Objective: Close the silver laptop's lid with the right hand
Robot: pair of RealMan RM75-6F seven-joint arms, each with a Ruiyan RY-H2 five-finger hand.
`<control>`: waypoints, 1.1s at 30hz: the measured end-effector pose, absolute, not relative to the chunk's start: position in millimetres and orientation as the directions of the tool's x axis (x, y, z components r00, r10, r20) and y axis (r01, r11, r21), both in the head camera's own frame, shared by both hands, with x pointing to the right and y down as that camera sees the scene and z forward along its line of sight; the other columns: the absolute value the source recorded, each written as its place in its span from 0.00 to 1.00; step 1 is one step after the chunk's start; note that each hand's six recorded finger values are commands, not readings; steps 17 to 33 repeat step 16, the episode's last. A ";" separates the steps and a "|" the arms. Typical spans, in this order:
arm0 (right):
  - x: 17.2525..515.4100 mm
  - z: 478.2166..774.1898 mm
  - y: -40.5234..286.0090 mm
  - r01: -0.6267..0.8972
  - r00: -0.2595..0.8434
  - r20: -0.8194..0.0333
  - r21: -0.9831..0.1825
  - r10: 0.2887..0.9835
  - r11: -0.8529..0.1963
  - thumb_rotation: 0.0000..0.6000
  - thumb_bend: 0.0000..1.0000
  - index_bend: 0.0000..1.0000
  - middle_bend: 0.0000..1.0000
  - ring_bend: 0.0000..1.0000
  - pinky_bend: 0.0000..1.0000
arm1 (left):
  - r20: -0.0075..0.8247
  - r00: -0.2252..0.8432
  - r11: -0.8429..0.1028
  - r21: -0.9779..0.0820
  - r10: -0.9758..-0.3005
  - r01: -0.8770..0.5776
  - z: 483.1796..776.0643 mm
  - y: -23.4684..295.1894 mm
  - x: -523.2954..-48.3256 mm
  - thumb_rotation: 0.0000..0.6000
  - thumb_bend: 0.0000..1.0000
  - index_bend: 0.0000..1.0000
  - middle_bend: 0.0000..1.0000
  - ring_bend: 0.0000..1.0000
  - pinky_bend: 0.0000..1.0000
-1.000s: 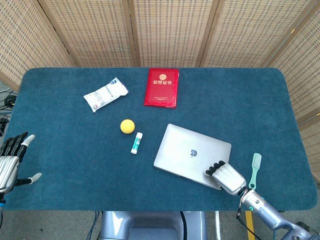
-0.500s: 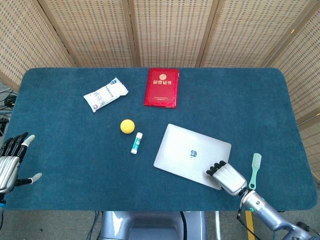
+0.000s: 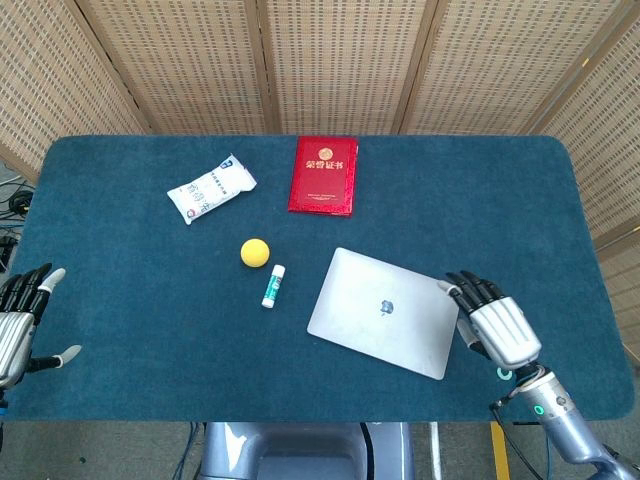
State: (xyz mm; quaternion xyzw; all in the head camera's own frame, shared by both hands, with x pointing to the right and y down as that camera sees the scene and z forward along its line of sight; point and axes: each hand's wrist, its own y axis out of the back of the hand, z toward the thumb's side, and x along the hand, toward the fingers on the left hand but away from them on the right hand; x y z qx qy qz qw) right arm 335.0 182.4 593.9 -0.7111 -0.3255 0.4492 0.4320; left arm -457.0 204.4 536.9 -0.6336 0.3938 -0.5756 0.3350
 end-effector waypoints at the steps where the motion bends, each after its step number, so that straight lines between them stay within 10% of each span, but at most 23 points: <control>1: 343.3 589.8 182.1 0.110 0.345 -0.354 -0.905 0.869 -0.412 1.00 0.00 0.00 0.00 0.00 0.00 | 0.464 0.027 -0.464 -0.879 -0.886 -0.112 536.5 204.4 -457.1 1.00 0.00 0.00 0.00 0.00 0.00; 13: 393.0 561.2 207.3 0.109 0.102 -0.320 -0.938 0.942 -0.330 1.00 0.00 0.00 0.00 0.00 0.00 | 0.454 0.046 -0.456 -0.883 -0.890 -0.106 534.8 206.4 -456.0 1.00 0.00 0.00 0.00 0.00 0.00; 33: 395.8 560.5 214.4 0.096 0.084 -0.316 -0.941 0.945 -0.324 1.00 0.00 0.00 0.00 0.00 0.00 | 0.453 0.051 -0.455 -0.884 -0.890 -0.106 534.5 207.0 -455.0 1.00 0.00 0.00 0.00 0.00 0.00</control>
